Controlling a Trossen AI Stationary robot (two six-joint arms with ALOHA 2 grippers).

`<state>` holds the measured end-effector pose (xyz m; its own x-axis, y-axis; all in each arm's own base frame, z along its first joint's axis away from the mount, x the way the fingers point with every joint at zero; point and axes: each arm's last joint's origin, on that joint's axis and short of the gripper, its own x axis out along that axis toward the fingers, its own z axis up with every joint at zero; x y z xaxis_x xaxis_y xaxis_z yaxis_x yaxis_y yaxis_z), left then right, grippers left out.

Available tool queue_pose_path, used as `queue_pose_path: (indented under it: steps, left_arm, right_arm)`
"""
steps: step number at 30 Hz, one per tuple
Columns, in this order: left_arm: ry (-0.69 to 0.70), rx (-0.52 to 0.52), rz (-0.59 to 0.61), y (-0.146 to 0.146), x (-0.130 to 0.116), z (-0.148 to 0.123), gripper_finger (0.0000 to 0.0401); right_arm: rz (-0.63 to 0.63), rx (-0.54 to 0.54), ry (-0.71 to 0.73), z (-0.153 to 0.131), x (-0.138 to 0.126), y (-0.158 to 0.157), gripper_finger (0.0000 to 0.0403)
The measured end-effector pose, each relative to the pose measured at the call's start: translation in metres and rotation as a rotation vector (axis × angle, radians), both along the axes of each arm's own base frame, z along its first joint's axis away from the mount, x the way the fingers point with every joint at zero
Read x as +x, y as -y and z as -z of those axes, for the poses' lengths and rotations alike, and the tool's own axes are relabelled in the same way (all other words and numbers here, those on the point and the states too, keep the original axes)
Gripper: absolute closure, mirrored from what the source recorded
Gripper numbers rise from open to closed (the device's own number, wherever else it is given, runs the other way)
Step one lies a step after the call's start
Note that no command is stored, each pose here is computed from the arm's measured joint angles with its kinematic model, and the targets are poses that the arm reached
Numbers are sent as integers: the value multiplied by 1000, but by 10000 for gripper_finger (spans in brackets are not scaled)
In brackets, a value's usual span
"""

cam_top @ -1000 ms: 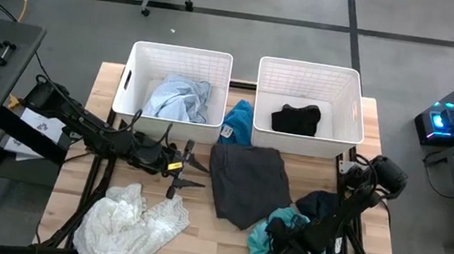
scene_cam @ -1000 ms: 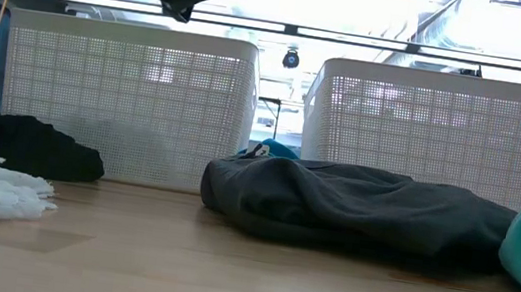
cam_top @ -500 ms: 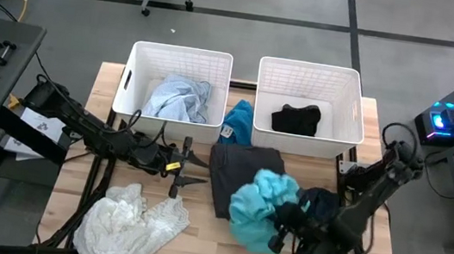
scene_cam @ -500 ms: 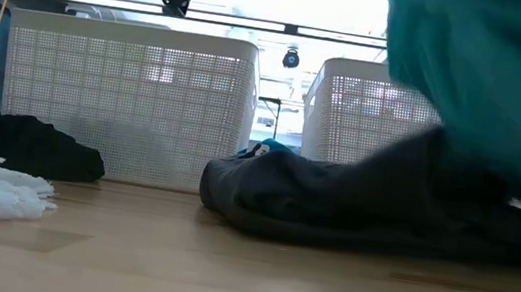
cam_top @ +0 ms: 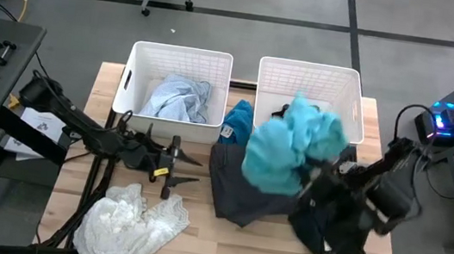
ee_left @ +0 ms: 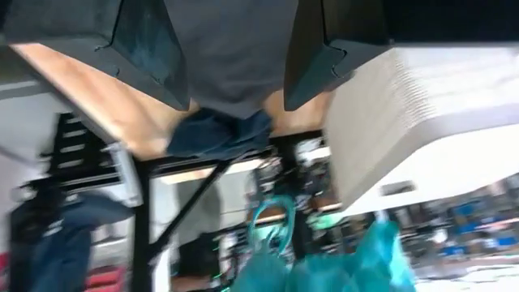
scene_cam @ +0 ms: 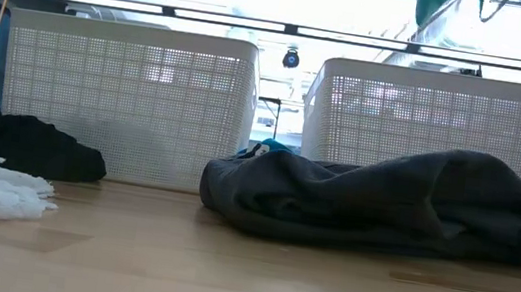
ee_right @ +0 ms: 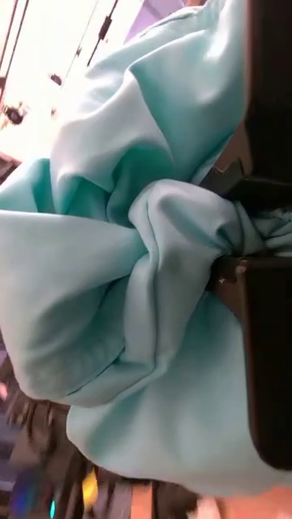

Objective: Sort clothes
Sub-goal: Put the light blue shorts into the left white bin

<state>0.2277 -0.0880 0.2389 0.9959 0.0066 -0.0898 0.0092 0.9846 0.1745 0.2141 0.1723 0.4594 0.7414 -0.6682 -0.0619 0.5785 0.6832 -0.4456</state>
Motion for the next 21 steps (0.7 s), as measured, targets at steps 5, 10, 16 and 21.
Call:
queue_pose_path:
  steps: [5, 10, 16, 21]
  left_arm:
    - [3, 8, -79, -4, -8, -7, 211]
    - [33, 5, -78, -6, -14, -15, 211]
    - [71, -12, -79, -10, -21, -25, 211]
    - [166, -58, -79, -17, -37, -45, 211]
  right_arm:
    - [55, 88, -60, -17, -12, 51, 377]
    - [163, 202, -90, -18, -27, 98, 376]
    - [245, 219, -120, -9, -41, 126, 377]
    - [261, 258, -170, 9, -48, 136, 377]
